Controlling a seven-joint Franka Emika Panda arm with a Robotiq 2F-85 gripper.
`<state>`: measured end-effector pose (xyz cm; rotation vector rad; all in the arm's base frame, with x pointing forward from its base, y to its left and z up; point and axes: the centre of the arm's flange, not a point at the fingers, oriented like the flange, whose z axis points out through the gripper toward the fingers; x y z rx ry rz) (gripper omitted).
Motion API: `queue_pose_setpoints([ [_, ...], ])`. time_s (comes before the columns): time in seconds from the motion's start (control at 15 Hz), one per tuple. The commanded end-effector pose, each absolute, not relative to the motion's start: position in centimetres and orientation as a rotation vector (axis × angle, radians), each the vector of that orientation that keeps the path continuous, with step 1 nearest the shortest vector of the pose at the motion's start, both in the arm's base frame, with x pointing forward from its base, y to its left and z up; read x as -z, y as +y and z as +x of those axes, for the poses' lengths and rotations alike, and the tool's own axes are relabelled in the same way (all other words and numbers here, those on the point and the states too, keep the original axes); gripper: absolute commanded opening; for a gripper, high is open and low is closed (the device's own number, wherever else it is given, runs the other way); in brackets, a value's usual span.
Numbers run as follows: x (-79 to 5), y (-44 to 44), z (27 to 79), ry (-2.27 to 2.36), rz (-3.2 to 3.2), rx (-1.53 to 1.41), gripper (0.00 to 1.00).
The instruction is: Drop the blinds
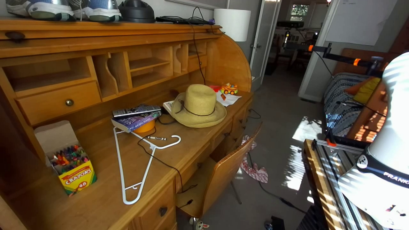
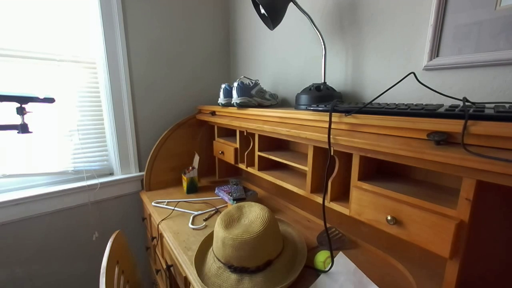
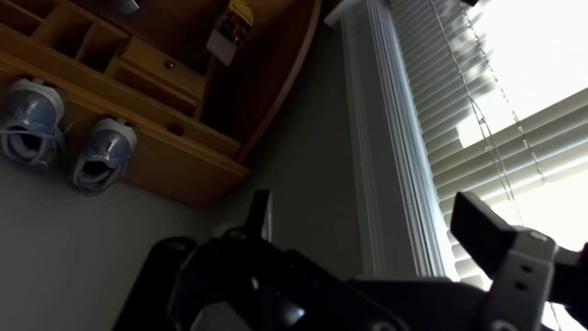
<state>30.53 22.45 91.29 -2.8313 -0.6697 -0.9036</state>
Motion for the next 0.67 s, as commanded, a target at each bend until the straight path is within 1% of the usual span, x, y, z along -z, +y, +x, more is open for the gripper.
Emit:
queue_pose_setpoints([
  [0.0,-84.0,18.4,28.7,-0.573,-2.895,0.814,1.00],
  [0.27,-79.4,15.3,29.1,-0.370,-3.018,0.638,1.00],
  [0.6,-71.8,10.7,29.4,-0.060,-3.195,0.418,1.00],
])
